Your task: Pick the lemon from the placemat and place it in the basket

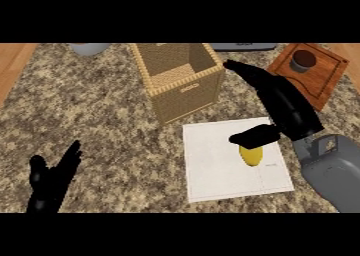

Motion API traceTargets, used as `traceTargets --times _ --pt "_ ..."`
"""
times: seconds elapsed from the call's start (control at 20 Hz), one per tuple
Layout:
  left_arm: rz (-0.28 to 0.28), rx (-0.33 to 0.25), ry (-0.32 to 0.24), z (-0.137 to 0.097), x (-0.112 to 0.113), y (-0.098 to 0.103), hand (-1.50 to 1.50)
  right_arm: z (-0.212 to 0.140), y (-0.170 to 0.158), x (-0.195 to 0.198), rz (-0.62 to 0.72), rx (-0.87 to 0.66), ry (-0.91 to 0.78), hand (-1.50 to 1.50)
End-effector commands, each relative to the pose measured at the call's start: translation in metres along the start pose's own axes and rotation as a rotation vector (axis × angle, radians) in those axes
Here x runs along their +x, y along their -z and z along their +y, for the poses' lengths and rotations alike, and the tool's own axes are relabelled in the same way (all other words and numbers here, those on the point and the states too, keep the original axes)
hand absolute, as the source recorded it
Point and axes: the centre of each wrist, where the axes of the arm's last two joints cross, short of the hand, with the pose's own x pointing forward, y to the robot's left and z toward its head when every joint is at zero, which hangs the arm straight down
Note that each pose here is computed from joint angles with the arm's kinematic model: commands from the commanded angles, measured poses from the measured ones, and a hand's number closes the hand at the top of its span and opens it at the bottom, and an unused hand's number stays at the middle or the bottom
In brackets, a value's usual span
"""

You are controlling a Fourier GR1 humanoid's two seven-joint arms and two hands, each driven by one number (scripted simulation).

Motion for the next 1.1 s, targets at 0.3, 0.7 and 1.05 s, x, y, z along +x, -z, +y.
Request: traceTargets --times 0.3,0.7,1.05 --pt "0.082 0.022 0.022 0.012 -0.008 -0.004 0.0 -0.13 -0.018 0.049 0.156 0.279 -0.324 -1.5" --pt "0.077 -0.015 0.002 -0.011 -0.005 0.0 0.0 -0.163 -0.045 0.058 0.262 0.488 -0.408 -1.5" --pt "0.062 -0.012 0.009 -0.01 -0.003 0.01 0.0 -0.146 -0.048 0.047 0.263 0.489 -0.336 -1.5"
